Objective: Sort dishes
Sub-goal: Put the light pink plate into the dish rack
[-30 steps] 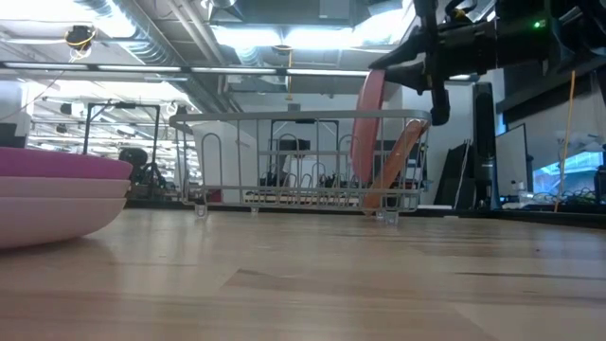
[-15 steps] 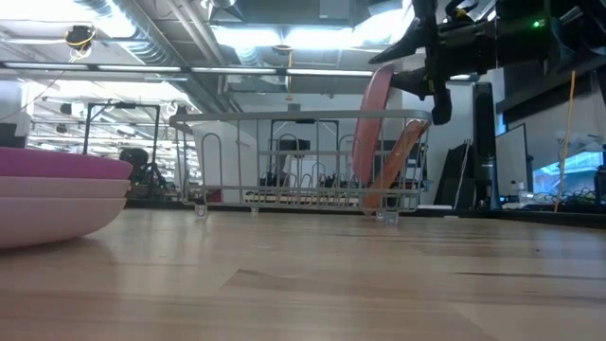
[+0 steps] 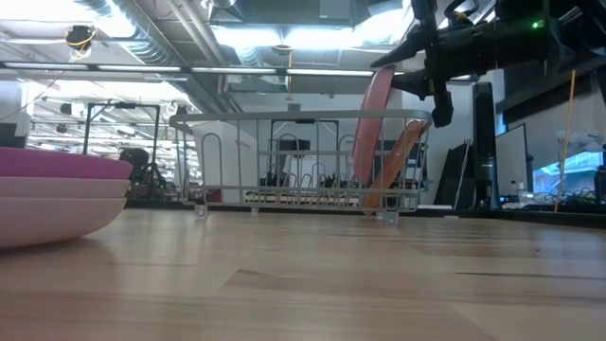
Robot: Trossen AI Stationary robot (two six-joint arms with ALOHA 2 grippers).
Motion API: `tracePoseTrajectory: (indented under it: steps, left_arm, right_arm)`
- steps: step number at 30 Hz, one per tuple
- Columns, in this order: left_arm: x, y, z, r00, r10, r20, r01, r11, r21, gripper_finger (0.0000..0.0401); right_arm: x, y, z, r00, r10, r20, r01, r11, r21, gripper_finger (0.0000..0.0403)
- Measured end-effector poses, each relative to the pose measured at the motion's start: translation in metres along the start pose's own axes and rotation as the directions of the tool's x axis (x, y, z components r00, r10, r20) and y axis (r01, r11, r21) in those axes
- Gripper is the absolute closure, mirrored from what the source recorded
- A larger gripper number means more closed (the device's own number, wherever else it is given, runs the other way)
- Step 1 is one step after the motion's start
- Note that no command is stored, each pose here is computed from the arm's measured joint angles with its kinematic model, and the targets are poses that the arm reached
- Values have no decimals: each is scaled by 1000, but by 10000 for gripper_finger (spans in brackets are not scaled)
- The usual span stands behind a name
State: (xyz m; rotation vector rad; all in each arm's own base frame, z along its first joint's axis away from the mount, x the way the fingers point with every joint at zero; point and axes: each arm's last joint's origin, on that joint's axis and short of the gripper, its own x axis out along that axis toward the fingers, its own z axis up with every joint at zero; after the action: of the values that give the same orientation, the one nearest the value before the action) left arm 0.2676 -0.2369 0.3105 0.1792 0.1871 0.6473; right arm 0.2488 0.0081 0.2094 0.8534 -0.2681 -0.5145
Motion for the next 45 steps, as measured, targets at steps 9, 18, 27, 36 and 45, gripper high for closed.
tracePoseTrajectory:
  steps: [9,18,27,36,45]
  left_arm:
    - [0,-1,-1,1000,-24,-18,24,1000,-5,246]
    - [28,2,-2,998,52,-36,-54,997,-52,246]
    - [127,3,-36,951,292,-106,-294,956,-3,246]
    - [226,14,-48,966,156,-205,-177,980,-88,246]
    - [260,29,-39,990,31,-140,-55,983,-176,246]
  right_arm:
    - [-4,-6,0,996,-89,-31,86,994,-72,318]
    - [-13,-5,10,991,-125,-55,118,985,-124,336]
    - [-13,-5,10,990,-127,-57,119,985,-128,336]
    - [-13,-5,9,990,-118,-76,107,986,-130,336]
    - [-13,-5,9,990,-110,-89,98,987,-131,336]
